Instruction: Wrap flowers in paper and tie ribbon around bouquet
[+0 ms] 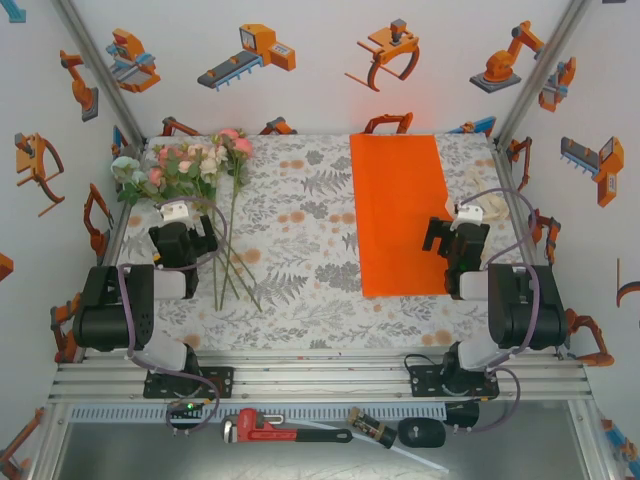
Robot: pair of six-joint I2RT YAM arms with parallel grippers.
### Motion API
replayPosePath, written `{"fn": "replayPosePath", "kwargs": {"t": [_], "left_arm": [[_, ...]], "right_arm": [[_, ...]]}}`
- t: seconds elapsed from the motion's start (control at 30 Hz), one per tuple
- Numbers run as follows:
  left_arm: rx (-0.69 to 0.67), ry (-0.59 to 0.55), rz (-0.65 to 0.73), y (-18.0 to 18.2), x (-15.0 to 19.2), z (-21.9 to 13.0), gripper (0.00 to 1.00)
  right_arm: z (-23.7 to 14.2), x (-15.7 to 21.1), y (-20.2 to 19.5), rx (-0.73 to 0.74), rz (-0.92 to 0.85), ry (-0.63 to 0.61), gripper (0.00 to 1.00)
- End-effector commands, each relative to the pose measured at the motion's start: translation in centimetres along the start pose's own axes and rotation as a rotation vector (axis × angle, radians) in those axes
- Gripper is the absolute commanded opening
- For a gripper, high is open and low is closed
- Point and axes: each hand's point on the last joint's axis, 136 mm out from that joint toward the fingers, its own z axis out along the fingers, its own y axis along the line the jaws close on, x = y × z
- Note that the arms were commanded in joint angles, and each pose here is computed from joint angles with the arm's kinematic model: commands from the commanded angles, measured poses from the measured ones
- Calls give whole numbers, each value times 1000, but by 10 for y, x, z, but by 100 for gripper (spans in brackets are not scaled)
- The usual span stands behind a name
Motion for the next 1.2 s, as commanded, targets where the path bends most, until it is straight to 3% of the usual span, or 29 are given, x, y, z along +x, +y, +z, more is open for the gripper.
{"fn": "replayPosePath", "kwargs": {"t": [0.0,0.83,1.03,1.17], "left_arm": [[13,-14,3,-4,-5,0,97],[13,-20,3,-3,-6,0,97],[-2,-43,-3,0,-12,-7,97],[-59,-85,-2,7,-38,-33,97]], "right_arm": [[2,-7,3,-12,-8,-19,99],[0,-8,8,-38,-18,-28,99],[-15,-26,7,-33,-12,-50,99],[-41,-52,-4,29,192,73,99]]}}
